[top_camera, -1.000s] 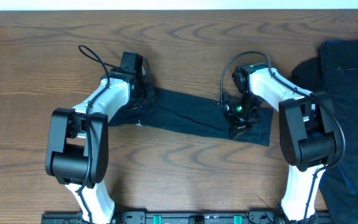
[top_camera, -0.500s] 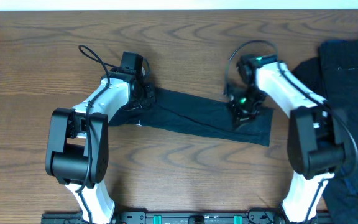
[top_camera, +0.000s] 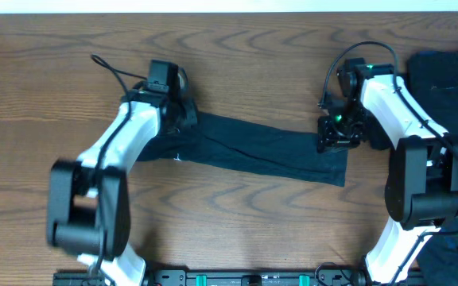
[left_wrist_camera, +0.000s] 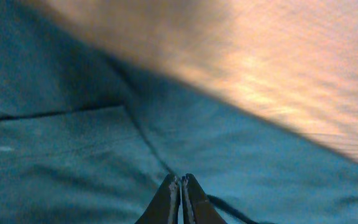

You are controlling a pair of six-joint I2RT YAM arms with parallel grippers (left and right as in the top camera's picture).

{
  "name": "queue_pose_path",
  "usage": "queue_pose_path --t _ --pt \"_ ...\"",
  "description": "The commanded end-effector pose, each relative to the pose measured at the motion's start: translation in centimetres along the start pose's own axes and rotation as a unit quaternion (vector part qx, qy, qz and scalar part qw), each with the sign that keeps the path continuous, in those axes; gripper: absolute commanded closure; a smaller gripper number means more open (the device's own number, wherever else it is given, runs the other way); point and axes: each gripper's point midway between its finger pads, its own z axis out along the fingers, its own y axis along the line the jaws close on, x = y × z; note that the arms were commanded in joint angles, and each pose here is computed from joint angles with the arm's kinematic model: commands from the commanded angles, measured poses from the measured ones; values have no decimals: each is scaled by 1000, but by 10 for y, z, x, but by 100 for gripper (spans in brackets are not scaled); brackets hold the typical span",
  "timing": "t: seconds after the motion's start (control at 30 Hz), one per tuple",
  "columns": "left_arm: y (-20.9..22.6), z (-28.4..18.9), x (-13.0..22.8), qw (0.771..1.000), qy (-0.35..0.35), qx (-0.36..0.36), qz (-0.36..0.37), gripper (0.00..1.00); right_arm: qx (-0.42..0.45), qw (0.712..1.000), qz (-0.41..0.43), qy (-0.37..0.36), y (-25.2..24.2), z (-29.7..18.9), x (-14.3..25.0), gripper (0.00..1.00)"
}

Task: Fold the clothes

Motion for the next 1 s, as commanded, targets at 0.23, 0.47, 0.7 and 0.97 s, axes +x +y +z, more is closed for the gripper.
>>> queue_pose_path --t 0.23,0.47,0.7,0.97 --pt "1 -51 -12 998 -49 -31 8 78 89 989 112 -28 -44 7 -4 57" --pt "28 -42 8 996 -19 -90 0 47 92 979 179 -22 -48 24 5 60" --pt "32 -39 15 996 -10 -94 -1 44 92 978 188 -17 -48 27 8 56" --pt "32 -39 15 996 -10 -94 -1 44 48 981 184 -30 -38 53 6 61"
